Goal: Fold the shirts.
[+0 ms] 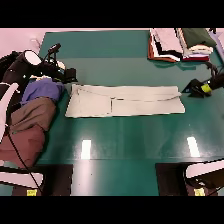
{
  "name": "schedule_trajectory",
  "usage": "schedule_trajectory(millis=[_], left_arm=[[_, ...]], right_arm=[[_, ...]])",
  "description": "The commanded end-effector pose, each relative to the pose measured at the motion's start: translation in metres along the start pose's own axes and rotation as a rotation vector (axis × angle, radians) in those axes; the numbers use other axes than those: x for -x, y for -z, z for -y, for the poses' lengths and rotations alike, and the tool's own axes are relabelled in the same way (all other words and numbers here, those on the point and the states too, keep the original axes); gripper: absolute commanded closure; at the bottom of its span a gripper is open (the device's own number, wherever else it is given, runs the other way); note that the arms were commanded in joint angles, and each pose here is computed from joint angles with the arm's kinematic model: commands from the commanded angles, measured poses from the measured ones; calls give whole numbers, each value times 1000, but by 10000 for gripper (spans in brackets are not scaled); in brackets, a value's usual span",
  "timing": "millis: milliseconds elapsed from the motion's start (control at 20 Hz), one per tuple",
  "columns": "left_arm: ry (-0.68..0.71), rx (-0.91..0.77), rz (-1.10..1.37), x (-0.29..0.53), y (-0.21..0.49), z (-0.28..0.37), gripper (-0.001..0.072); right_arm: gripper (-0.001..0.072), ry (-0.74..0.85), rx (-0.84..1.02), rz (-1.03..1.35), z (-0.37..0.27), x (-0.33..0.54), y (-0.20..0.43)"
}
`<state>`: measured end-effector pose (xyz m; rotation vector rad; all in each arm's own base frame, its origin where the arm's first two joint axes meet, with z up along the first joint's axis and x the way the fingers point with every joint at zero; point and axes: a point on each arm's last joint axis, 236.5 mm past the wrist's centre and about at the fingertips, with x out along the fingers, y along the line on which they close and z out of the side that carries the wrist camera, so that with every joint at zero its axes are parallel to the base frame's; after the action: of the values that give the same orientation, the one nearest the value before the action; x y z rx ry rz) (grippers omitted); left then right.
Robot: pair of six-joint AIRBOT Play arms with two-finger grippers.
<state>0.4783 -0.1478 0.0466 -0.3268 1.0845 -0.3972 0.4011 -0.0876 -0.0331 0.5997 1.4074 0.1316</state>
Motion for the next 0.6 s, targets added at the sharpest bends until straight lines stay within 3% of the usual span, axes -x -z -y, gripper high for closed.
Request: schedule_trajectory(millis=[0, 150, 250, 300, 400, 500, 550], left_arm=[[52, -35, -9, -7, 4, 32, 683], [86, -65, 21, -24, 8, 73, 683], [115, -82, 15, -40, 18, 102, 683], [126, -103, -6, -51, 29, 114, 683], [146, -125, -27, -75, 44, 135, 683], [164, -127, -31, -98, 51, 153, 683], [173, -140, -42, -108, 55, 161, 684]], right_arm=[[217, -131, -108, 1, 21, -18, 19], [231, -182, -136, 13, 16, -45, 23], [281, -209, -119, -27, 2, -65, 25], [326, -213, -93, -42, -6, -72, 25], [585, -217, -27, -45, -27, -76, 18], [695, -236, 56, -32, -54, -58, 9], [695, -239, 104, -7, -68, -41, 3]])
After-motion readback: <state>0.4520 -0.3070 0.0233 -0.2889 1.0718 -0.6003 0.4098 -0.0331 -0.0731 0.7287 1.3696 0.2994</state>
